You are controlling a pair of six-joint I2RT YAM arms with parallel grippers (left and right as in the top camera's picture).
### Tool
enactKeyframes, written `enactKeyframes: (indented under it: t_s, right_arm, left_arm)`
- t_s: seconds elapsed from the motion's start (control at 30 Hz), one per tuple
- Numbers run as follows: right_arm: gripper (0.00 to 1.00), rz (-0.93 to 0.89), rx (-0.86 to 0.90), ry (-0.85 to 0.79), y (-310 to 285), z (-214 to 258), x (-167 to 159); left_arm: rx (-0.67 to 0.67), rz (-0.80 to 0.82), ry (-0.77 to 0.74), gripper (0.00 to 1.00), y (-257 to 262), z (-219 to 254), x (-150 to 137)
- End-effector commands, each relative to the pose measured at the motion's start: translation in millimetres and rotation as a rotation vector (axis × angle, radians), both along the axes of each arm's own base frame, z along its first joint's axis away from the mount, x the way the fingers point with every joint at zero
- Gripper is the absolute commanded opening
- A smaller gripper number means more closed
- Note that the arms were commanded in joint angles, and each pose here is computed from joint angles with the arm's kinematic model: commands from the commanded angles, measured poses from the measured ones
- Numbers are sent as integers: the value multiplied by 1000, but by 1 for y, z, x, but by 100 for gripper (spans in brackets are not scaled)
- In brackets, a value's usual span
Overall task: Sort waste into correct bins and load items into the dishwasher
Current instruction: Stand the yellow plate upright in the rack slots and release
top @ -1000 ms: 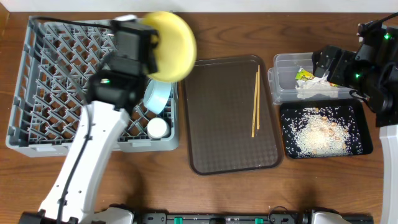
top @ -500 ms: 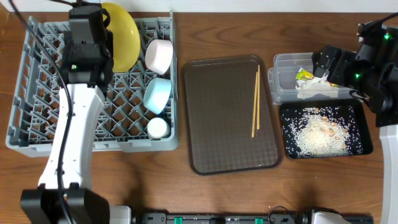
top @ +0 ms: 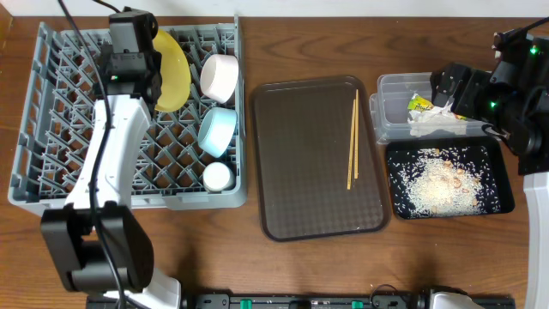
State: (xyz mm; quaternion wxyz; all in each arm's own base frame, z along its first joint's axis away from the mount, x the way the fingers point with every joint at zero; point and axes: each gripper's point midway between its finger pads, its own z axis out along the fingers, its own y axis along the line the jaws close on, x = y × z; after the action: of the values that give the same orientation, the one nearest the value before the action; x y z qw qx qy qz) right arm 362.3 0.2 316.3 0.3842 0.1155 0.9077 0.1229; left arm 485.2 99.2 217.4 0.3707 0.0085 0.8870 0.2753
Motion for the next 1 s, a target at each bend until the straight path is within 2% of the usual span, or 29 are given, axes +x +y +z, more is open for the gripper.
enactKeyframes:
  t_s: [0.0,0.2,0.23,0.27,0.3,0.37,0.4,0.5,0.67,0.9,0.97]
  right_arm:
    - [99,-18,2,1,-4,1,1]
    - [99,-18,2,1,-4,1,1]
    - [99,-18,2,1,-4,1,1]
    - [99,-18,2,1,-4,1,1]
    - [99,-18,2,1,-4,1,1]
    - [99,-18,2,1,-4,1,1]
    - [99,-18,2,1,-4,1,1]
    - [99,-18,2,1,-4,1,1]
    - [99,-18,2,1,-4,1,1]
    - [99,-18,2,1,-4,1,1]
    - [99,-18,2,1,-4,1,1]
  left_arm:
    - [43,38,4,8,11,-2,2]
    - [44,39,-18,9,10,2,5]
    - [41,39,-19,27,9,2,5]
    - [39,33,-20,38,8,2,6]
    - [18,41,-39,55,4,2,7]
    - [4,34,-56,67,-2,6,9]
    - [3,29,-61,70,-5,8,9]
    - [2,-2,-84,75,-20,19,10]
    - [-6,-42,-108,75,-42,31,8]
    - [-240,167,-282,75,-19,42,1]
    - [-324,115,-298,75,-24,48,2]
